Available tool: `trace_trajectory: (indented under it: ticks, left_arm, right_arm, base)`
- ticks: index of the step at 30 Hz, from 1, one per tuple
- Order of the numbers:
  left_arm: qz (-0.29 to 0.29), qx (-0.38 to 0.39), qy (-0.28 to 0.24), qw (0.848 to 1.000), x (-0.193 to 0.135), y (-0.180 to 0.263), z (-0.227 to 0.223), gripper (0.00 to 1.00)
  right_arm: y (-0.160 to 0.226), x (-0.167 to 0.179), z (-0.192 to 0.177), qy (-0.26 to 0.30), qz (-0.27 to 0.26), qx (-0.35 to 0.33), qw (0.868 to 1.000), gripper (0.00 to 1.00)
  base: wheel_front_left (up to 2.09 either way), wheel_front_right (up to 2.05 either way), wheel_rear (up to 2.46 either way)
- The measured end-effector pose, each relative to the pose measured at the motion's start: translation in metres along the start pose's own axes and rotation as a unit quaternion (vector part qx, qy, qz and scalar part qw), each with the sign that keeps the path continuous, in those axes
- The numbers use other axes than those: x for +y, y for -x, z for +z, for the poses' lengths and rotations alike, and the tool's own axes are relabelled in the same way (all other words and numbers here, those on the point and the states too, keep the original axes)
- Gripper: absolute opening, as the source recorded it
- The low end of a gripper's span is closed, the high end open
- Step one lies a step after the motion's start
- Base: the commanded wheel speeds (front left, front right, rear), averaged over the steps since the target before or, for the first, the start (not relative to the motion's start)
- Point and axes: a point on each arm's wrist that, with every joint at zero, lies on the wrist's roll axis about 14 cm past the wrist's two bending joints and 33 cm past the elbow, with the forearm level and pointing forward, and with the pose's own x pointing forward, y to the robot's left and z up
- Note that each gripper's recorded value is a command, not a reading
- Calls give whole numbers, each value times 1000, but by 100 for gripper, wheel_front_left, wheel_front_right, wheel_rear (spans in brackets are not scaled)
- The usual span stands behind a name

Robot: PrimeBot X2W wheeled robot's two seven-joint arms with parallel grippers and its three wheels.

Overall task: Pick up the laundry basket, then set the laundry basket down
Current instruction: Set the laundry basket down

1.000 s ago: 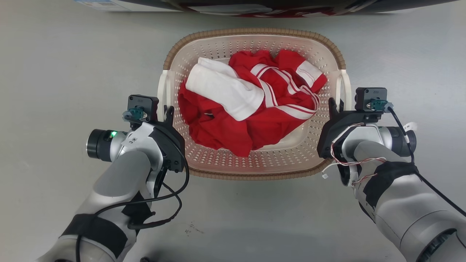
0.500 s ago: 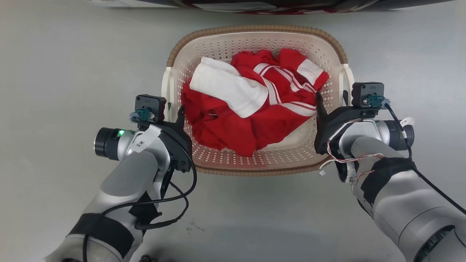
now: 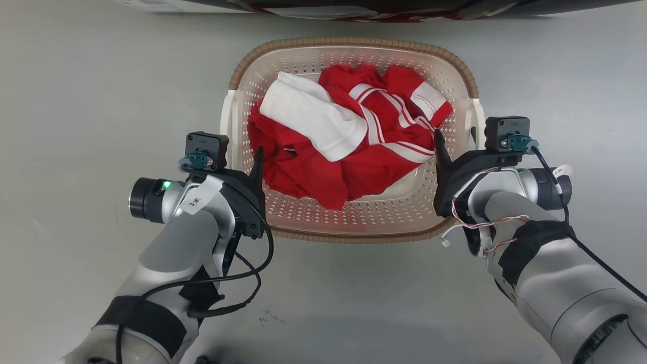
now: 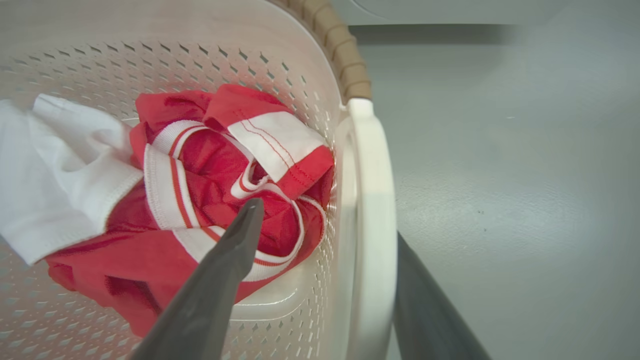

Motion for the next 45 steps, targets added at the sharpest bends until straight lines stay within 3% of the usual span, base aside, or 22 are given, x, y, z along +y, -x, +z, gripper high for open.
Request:
trace_trajectory:
  ticks: [25,45]
  left_arm:
    - [5,-49,1,999,-3,24,35,100]
    - [3,-140,16,990,2,93,74,100]
  right_arm:
    - [28,-3,34,21,-14,-38,999,100]
    - [103,22,98,-5,-5,-142,990,100]
  base:
    - [0,0,0]
    - [0,0,0]
